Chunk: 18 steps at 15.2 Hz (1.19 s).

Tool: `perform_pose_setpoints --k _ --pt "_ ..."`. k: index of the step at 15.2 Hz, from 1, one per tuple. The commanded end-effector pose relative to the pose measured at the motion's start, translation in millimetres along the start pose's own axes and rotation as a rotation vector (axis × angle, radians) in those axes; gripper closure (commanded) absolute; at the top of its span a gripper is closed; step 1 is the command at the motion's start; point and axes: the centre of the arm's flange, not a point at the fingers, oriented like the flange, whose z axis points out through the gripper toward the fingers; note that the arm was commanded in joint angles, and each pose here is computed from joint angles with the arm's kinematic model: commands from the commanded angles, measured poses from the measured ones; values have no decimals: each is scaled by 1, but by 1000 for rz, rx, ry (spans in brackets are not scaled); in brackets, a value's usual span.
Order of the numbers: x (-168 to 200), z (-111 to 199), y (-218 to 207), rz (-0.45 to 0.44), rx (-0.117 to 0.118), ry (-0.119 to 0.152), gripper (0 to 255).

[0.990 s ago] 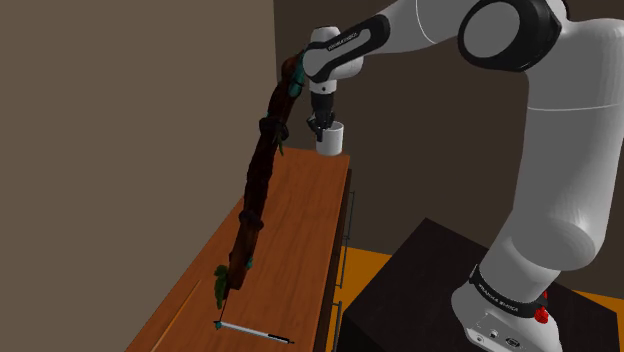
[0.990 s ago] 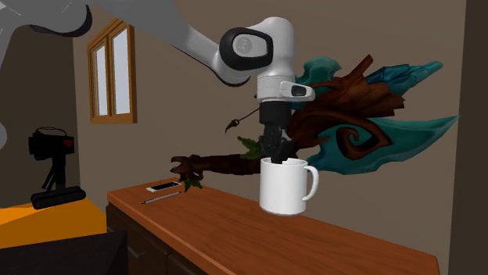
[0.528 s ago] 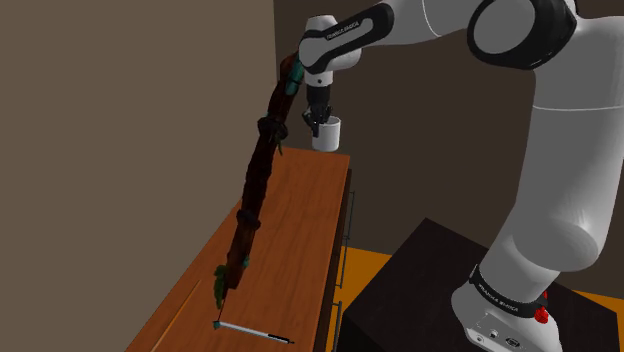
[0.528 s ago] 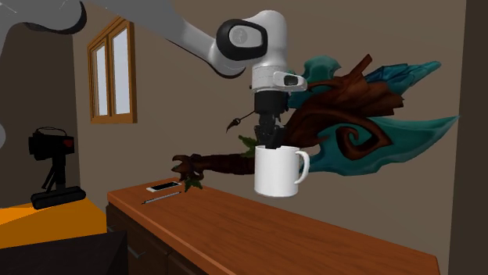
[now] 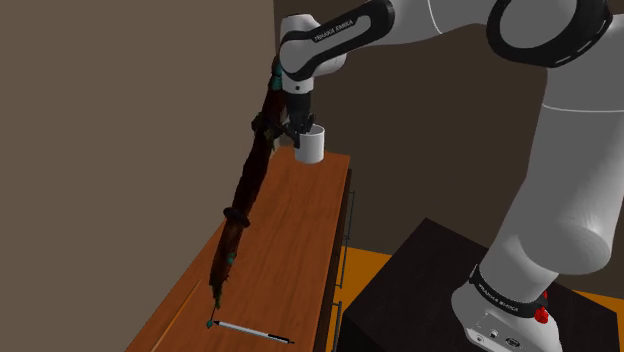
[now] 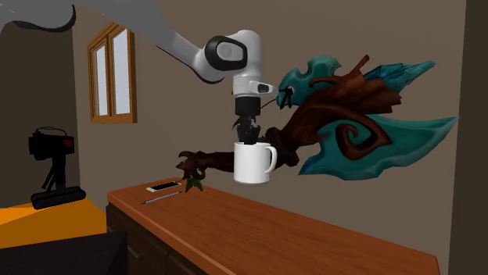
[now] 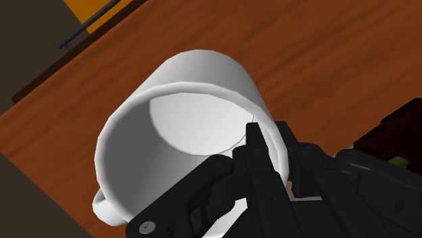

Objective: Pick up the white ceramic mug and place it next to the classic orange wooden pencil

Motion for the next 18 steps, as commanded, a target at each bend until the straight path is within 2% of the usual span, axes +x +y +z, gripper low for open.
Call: perform_pose_setpoints --k 1,18 --pt "-4 0 -25 0 0 0 255" --pt "-37 -2 -247 0 0 0 255"
